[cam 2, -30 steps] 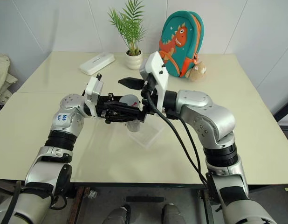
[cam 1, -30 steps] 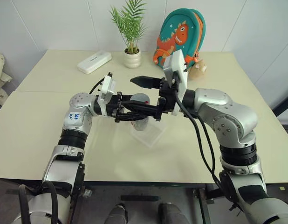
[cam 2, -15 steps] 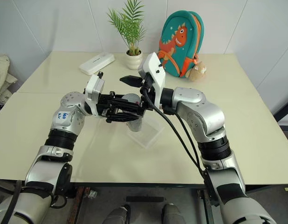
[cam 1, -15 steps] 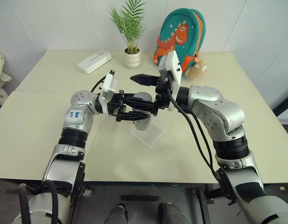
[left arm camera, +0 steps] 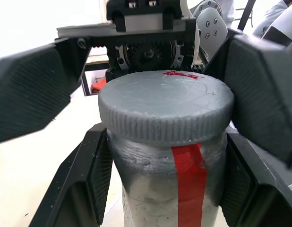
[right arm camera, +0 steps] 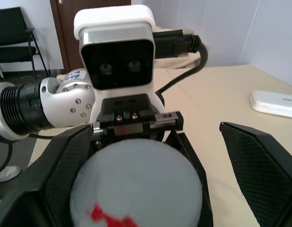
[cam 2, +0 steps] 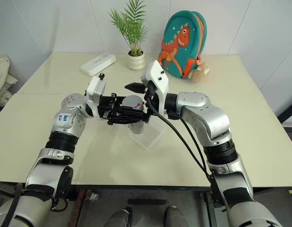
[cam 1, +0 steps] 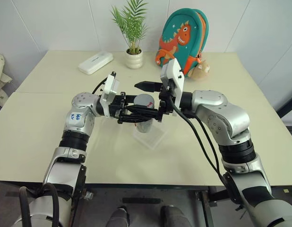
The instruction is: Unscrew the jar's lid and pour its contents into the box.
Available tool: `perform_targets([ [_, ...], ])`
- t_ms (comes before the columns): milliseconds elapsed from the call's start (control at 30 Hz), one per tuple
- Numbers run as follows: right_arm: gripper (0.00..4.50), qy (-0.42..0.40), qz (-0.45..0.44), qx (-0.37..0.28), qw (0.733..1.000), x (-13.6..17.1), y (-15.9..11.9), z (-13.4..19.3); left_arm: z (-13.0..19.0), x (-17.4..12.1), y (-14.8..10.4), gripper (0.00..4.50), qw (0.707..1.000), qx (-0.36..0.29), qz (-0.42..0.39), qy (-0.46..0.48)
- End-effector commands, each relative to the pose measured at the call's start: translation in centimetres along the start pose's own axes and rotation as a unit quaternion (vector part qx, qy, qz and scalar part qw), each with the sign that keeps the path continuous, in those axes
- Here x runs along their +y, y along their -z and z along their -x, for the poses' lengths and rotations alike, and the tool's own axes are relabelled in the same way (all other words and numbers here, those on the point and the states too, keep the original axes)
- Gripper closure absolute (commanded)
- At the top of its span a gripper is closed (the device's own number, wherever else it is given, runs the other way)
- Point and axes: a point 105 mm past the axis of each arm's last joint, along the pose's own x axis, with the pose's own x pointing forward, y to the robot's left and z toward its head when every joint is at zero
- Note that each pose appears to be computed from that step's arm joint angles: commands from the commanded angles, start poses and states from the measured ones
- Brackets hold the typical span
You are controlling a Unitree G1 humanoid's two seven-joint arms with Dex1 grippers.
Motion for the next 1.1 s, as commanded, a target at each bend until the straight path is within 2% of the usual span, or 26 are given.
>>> perform_targets([
  [33,0.01,0.034,0.023,-0.005,0.999,-1.0,-1.2,1.7,0.1,-0.7,-1.3,1.94,0.999,-0.014,-0.027,0.029],
  [300,0.01,0.065,0.035,0.015,0.997,-2.0,-1.5,4.1,0.3,-0.8,-1.1,1.94,0.999,-0.012,-0.024,0.023],
  [733,0.01,0.073,0.040,0.031,0.996,-1.0,-2.3,6.3,0.7,-0.5,-0.9,1.94,1.000,-0.010,-0.020,0.012],
  [867,0.01,0.073,0.040,0.006,0.997,-0.8,-3.5,6.1,0.7,-0.5,-0.8,1.94,1.000,-0.010,-0.019,0.014],
  [1100,0.01,0.049,0.023,-0.051,0.997,-0.2,-5.0,3.9,0.1,-0.6,-1.0,1.94,0.999,-0.013,-0.022,0.027],
])
